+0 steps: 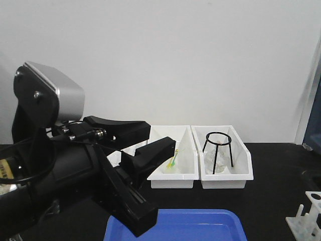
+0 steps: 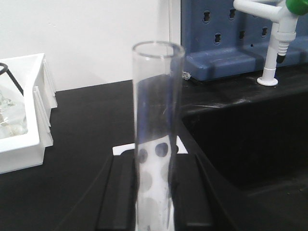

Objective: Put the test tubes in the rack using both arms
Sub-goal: 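Lower the test tube into a white rack hole and open the right gripper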

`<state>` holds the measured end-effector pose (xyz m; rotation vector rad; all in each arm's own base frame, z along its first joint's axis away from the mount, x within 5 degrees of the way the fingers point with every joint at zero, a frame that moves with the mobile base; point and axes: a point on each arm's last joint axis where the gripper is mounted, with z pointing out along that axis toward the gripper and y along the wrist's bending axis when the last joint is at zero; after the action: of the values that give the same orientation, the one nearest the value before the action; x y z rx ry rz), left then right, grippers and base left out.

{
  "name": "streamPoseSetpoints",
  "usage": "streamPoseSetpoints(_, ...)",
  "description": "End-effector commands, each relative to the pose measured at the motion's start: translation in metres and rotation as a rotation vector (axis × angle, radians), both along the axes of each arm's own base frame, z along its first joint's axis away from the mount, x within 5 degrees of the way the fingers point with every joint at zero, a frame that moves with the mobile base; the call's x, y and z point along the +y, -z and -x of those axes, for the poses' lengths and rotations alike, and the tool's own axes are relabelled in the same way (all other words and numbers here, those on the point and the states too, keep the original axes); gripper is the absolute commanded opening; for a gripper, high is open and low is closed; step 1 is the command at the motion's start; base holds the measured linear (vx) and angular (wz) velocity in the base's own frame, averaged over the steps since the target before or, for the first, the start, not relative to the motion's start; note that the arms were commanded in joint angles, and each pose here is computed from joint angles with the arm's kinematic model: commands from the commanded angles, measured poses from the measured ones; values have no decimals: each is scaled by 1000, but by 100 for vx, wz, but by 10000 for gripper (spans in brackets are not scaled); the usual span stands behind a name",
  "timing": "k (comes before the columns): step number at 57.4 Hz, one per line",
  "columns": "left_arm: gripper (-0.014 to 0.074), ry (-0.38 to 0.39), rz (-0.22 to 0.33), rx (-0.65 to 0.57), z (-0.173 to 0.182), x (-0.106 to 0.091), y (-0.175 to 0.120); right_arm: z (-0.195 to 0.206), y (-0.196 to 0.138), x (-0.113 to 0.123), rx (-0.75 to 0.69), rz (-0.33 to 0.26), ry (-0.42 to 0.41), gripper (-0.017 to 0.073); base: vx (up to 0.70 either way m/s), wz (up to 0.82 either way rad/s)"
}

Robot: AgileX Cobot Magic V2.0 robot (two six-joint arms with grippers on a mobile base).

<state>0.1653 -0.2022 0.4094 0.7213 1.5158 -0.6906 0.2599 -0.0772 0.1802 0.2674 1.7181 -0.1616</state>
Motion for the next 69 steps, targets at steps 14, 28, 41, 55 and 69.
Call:
streamPoseSetpoints(14, 393, -23, 108, -77, 4, 6, -23, -7, -1, -3, -103, 28, -3, -6, 0, 0)
streamPoseSetpoints(28, 393, -23, 112, -72, 4, 6, -23, -8, 7, -3, -82, 21, -2, -6, 0, 0)
streamPoseSetpoints(41, 393, -23, 112, -72, 4, 6, -23, -9, 9, -4, -78, 22, -3, 0, 0, 0)
streamPoseSetpoints(55, 393, -23, 112, -72, 4, 6, -23, -9, 9, -4, -77, 25, -3, 127, 0, 0)
streamPoseSetpoints(69, 393, -23, 112, -72, 4, 6, -23, -9, 7, -4, -97, 30, -3, 398, 0, 0)
